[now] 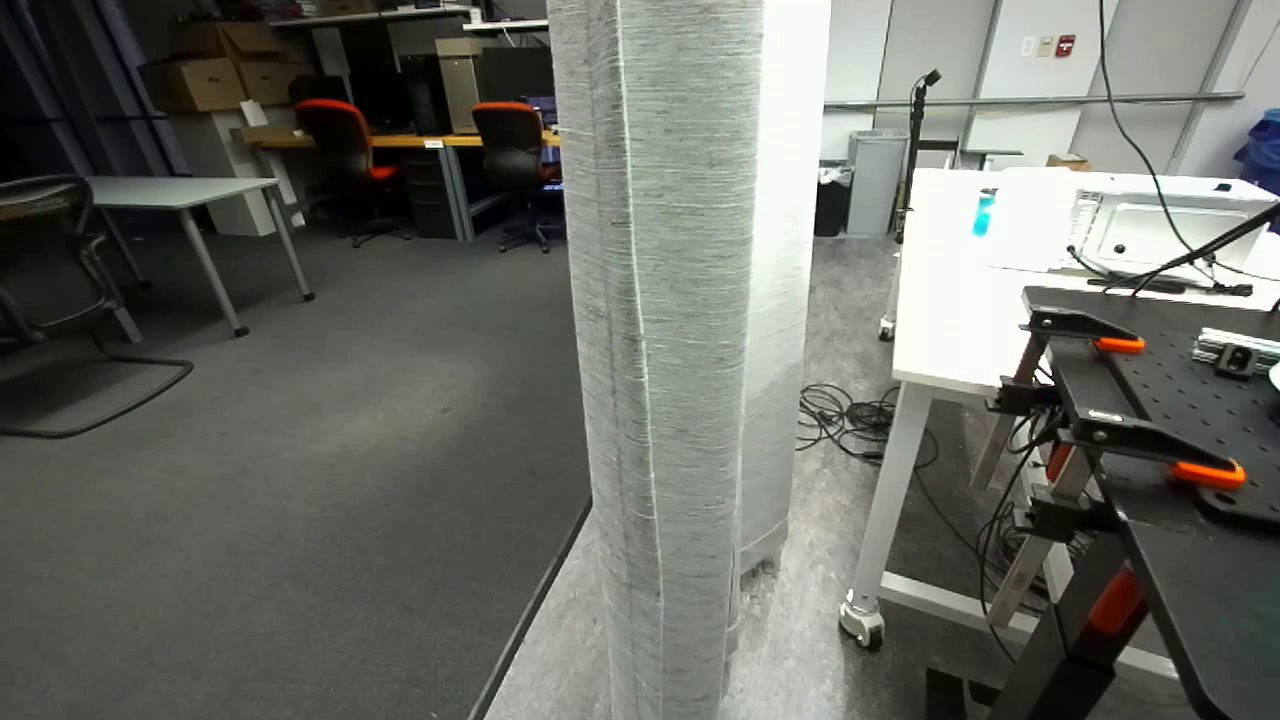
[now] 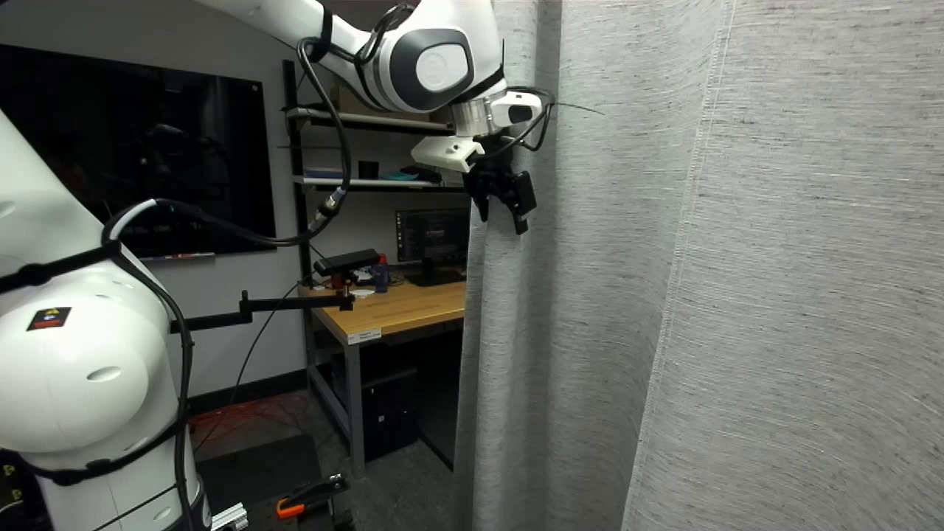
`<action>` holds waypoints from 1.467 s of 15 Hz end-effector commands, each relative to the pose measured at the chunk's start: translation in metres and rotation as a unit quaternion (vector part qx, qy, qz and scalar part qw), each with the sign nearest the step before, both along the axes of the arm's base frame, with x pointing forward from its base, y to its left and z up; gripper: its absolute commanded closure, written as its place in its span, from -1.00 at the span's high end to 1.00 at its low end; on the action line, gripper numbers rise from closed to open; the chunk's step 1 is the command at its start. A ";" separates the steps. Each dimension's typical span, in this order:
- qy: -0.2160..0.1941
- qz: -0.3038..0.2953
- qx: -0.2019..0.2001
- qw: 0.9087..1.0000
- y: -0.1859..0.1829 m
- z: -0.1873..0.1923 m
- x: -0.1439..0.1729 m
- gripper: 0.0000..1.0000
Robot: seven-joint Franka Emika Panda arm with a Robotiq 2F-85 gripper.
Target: Draw the curtain to the right
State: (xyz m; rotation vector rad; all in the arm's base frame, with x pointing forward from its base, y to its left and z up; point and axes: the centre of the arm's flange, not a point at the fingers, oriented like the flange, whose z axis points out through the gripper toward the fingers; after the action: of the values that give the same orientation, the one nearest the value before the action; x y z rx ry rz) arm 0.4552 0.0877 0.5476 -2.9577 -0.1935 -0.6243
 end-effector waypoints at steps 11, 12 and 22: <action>-0.189 0.043 -0.035 0.981 0.011 -0.007 0.003 0.45; -0.194 0.044 -0.037 0.979 0.011 -0.009 0.003 0.31; -0.207 0.013 -0.026 0.978 -0.016 -0.006 0.006 -1.00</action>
State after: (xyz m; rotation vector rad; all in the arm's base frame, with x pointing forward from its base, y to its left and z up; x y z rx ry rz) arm 0.4602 0.0857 0.5390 -2.8433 -0.3278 -1.2082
